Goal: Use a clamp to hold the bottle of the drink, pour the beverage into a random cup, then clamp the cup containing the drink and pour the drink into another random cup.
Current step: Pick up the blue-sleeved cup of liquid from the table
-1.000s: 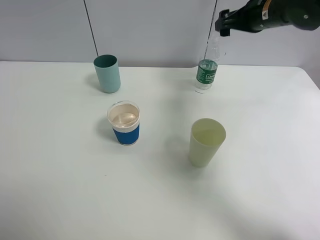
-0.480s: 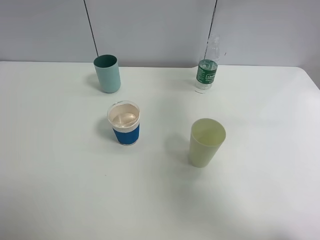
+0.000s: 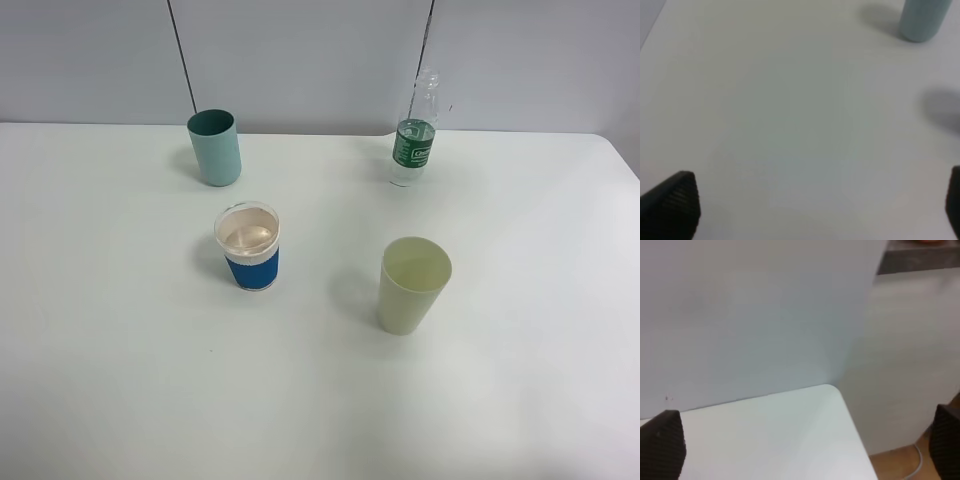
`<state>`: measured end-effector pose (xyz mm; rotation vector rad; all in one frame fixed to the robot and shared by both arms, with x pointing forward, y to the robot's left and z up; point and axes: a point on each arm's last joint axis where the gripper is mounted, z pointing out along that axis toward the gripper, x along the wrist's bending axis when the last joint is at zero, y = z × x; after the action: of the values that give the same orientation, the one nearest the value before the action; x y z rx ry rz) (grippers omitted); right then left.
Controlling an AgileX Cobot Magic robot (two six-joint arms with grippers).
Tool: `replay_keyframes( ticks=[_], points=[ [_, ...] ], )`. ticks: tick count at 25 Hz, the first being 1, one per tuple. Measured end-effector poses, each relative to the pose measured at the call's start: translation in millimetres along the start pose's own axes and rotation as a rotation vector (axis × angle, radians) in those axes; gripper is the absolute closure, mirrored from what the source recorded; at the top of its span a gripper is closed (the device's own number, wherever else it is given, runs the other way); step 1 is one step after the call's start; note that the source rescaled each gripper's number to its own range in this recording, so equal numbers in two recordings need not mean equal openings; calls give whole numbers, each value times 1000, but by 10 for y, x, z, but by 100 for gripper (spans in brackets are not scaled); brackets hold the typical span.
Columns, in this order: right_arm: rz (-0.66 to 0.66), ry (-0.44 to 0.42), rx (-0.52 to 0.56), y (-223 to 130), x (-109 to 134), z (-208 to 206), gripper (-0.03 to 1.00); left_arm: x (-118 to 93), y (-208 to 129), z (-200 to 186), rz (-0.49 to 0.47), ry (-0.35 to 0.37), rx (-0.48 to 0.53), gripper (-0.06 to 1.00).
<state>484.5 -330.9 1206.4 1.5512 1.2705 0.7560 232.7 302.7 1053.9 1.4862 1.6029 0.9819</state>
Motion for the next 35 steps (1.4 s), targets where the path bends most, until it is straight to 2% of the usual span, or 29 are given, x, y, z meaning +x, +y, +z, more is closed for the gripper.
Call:
replay_keyframes(
  ticks=[6, 9, 15, 20, 25, 30, 35],
  points=[
    [18, -20, -48, 23, -224, -763, 2, 0, 0, 0, 0, 0, 0, -6],
    [-12, -55, -105, -107, -354, -1173, 2, 0, 0, 0, 0, 0, 0, -6],
    [5, -72, -221, -724, -519, -1821, 2, 0, 0, 0, 0, 0, 0, -6],
    [51, -58, -291, -1184, -587, -2156, 2, 0, 0, 0, 0, 0, 0, -6],
    [59, 10, -284, -1500, -549, -2259, -3, 0, 0, 0, 0, 0, 0, -6],
    [58, 109, -236, -1720, -436, -2181, -3, 0, 0, 0, 0, 0, 0, -6],
    [37, 136, -162, -1922, -361, -1997, -3, 0, 0, 0, 0, 0, 0, -6]
  ],
)
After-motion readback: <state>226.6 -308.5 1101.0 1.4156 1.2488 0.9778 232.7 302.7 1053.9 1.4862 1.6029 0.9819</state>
